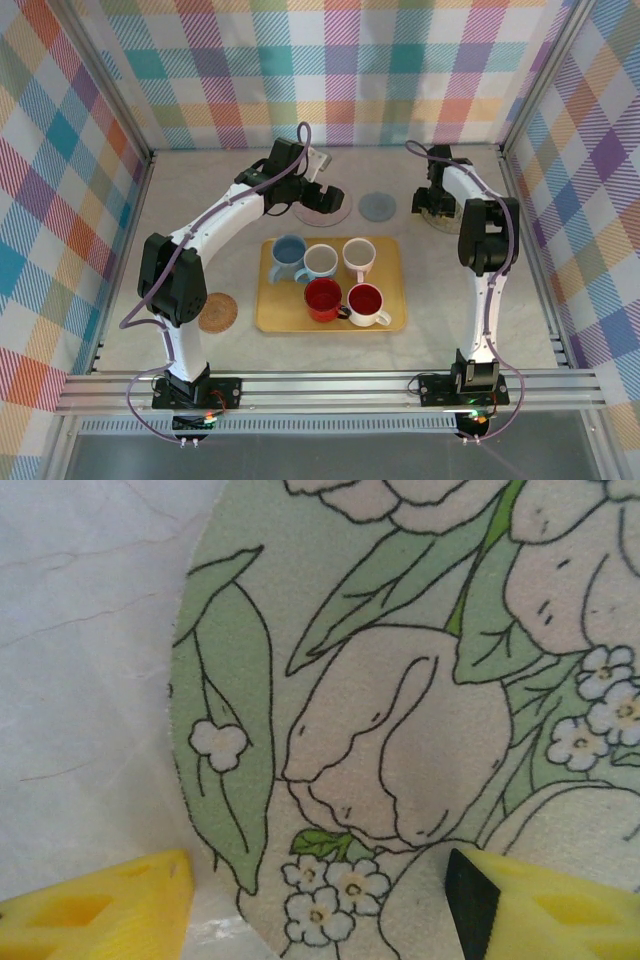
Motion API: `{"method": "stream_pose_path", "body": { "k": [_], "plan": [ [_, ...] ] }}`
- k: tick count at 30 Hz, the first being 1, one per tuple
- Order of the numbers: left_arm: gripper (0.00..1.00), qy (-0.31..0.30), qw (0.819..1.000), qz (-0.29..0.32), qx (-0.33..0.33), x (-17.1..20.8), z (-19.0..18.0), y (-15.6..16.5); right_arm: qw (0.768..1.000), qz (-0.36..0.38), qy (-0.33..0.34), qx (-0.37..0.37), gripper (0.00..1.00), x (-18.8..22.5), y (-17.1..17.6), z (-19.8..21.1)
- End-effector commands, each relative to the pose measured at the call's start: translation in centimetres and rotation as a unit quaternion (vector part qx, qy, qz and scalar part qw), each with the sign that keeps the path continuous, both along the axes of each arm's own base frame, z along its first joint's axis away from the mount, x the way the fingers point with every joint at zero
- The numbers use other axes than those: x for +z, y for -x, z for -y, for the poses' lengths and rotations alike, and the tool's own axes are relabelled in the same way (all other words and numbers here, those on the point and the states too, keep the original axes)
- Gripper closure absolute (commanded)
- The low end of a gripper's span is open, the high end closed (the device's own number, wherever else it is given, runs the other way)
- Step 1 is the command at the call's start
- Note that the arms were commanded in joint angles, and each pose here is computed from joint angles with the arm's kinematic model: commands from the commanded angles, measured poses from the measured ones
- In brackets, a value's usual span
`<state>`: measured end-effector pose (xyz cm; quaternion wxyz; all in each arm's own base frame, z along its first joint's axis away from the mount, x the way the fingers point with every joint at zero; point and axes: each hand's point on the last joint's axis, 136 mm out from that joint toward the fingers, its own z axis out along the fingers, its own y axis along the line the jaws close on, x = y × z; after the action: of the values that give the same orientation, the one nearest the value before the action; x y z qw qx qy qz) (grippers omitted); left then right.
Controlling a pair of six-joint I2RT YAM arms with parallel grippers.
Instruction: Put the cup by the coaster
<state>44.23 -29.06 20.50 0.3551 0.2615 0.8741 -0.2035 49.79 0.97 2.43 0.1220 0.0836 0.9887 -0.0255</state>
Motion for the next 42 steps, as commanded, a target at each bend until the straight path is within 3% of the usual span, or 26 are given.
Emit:
{"method": "stream_pose_path", "body": {
  "k": [1, 6, 14, 17, 22, 30, 42],
  "plan": [
    [0.0, 0.001, 1.0, 0.01, -0.014, 1.0, 0.4, 0.7, 0.999, -0.027, 0.006, -0.017, 0.33, -1.0, 0.5, 1.1],
    [0.0, -0.006, 1.0, 0.008, -0.017, 1.1, 0.4, 0.8, 0.999, -0.041, 0.011, -0.015, 0.4, -1.9, 0.4, 1.4],
    [0.0, -0.015, 1.0, 0.001, -0.009, 0.6, 0.1, 0.6, 0.999, -0.044, 0.012, -0.006, 0.6, -1.5, 1.1, 1.3],
    [0.0, -0.017, 1.0, -0.006, -0.009, 0.3, 0.1, 0.8, 0.999, -0.039, -0.003, 0.004, 0.7, -0.9, 1.1, 0.5],
    [0.0, -0.025, 1.0, -0.006, -0.008, 0.1, -0.2, 0.8, 0.998, -0.034, -0.053, 0.024, 0.78, -0.1, 0.9, -1.9],
    [0.0, -0.027, 0.999, -0.019, -0.01, 0.0, 0.0, 0.9, 0.996, -0.035, -0.071, 0.046, 0.81, 0.1, 0.4, -4.4],
    [0.0, -0.032, 0.999, -0.021, -0.011, -0.1, -0.1, 1.0, 0.995, -0.038, -0.081, 0.052, 0.78, -0.3, -0.1, -5.7]
  ]
}}
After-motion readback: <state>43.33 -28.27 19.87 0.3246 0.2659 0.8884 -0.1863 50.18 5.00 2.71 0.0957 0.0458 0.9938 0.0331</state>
